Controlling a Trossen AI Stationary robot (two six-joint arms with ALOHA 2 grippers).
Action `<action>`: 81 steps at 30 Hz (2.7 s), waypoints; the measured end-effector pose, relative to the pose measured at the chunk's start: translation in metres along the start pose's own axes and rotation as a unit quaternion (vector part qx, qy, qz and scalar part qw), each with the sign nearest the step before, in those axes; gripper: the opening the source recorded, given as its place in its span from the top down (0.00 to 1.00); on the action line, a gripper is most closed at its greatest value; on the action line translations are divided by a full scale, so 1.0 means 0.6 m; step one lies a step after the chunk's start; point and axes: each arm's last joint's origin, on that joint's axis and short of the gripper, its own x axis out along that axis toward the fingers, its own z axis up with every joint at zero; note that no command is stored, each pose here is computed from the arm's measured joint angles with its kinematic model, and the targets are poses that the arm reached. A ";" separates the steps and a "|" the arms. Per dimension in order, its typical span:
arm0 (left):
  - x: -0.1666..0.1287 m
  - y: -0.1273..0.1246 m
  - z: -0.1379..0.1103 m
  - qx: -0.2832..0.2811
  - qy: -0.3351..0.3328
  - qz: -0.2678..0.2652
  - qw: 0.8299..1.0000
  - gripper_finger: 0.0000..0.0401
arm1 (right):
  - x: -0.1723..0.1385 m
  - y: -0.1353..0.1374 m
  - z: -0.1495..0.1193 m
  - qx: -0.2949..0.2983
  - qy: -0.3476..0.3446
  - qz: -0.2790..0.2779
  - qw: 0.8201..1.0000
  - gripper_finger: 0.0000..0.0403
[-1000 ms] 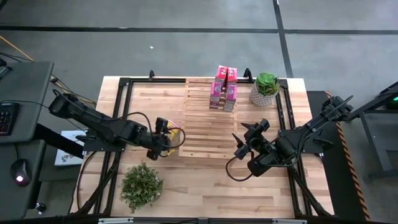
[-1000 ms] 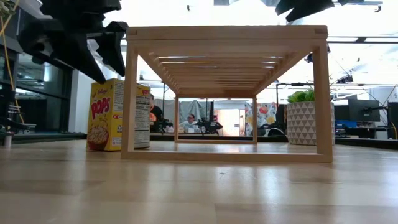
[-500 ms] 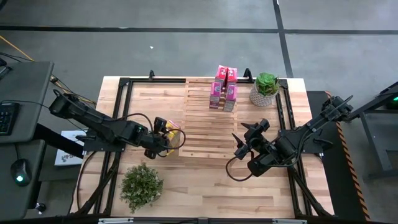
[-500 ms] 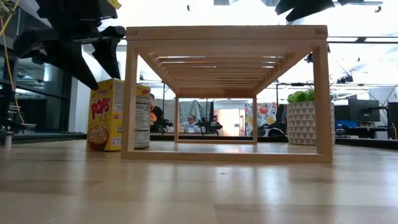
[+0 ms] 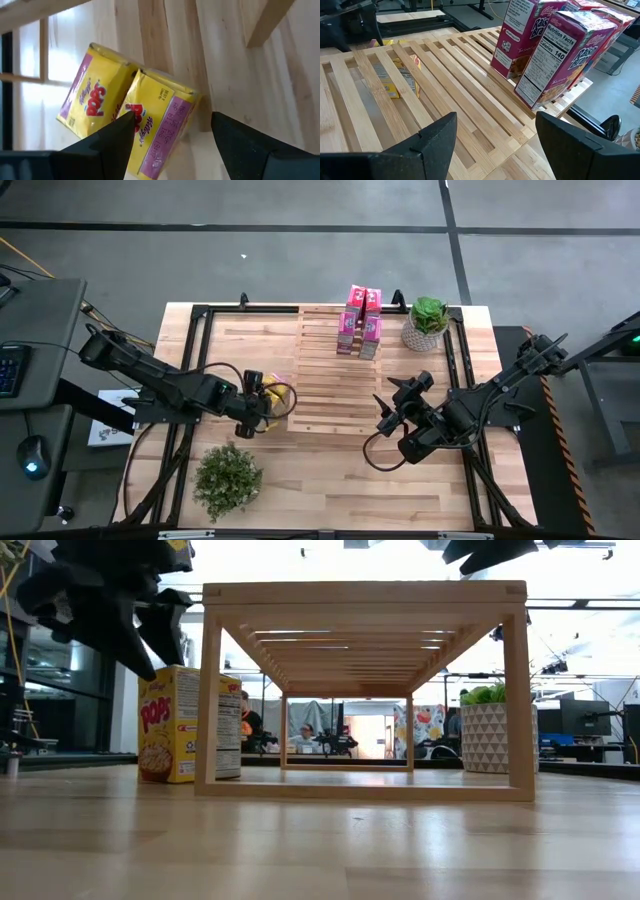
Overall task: Stack cereal on shelf
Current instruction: Put the bottom yellow cereal box on the shelf
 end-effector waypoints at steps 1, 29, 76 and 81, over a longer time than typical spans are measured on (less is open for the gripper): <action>-0.001 0.000 0.001 -0.012 0.001 -0.001 1.000 0.38 | 0.000 0.000 0.000 0.000 0.000 0.000 1.000 0.34; -0.032 0.014 0.024 0.072 0.007 0.003 0.997 0.38 | 0.000 0.000 0.000 0.000 -0.002 -0.001 1.000 0.34; 0.023 -0.005 0.038 0.203 0.067 0.079 0.974 0.38 | 0.000 0.000 0.000 0.000 0.000 0.000 1.000 0.34; 0.023 -0.006 0.038 0.203 0.066 0.062 0.975 0.38 | 0.000 0.000 0.000 0.000 0.000 0.000 1.000 0.34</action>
